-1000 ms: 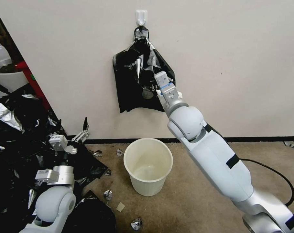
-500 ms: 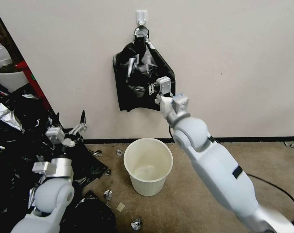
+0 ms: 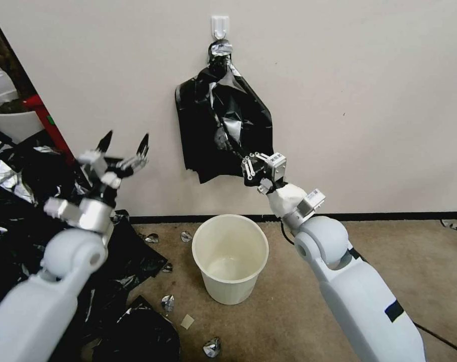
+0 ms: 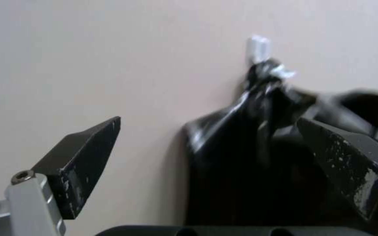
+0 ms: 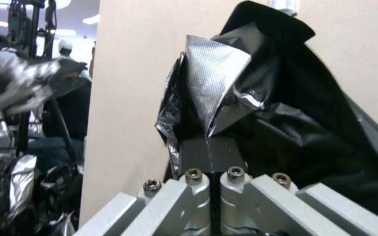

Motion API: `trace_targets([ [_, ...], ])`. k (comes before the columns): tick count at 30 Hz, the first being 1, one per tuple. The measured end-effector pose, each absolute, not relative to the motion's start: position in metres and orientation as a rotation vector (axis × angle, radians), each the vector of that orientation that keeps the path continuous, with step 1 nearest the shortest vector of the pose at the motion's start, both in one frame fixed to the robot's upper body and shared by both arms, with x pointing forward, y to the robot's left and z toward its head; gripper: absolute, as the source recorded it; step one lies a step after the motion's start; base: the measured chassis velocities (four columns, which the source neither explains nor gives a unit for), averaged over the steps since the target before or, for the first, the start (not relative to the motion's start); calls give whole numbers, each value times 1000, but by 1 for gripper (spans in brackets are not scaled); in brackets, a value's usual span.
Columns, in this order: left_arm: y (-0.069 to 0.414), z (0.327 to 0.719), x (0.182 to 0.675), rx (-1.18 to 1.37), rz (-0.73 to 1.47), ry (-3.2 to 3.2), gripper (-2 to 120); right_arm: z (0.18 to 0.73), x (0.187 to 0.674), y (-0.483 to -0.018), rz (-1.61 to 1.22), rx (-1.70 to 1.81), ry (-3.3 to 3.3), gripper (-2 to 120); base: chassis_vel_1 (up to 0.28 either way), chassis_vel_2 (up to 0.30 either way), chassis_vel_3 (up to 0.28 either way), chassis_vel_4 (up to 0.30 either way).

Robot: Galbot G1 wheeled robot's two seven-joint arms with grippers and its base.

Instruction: Place a trash bag onto the trash bin.

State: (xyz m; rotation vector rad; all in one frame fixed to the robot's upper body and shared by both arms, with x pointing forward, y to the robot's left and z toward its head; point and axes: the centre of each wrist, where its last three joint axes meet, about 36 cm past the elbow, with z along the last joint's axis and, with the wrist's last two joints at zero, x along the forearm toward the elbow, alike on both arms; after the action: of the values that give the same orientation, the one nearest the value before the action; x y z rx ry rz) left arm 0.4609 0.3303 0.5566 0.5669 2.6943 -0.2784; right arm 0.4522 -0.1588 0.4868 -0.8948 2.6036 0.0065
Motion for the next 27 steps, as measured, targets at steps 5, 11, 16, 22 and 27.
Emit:
trace_targets([
  [5,310,591,494,822,-174,2707,100,486,453,-155,41,-852,2589,0,0,0,0,0],
  [11,278,628,524,1009,-27,2674,100,486,457,-151,71,-782,2595,0,0,0,0,0],
  [16,266,635,546,1070,111,2683,100,492,462,-147,65,-755,2583,0,0,0,0,0],
  [22,261,630,560,1137,242,2710,100,499,464,-148,30,-742,2561,0,0,0,0,0],
  [27,259,629,568,1133,306,2728,100,500,463,-147,17,-739,2554,0,0,0,0,0],
])
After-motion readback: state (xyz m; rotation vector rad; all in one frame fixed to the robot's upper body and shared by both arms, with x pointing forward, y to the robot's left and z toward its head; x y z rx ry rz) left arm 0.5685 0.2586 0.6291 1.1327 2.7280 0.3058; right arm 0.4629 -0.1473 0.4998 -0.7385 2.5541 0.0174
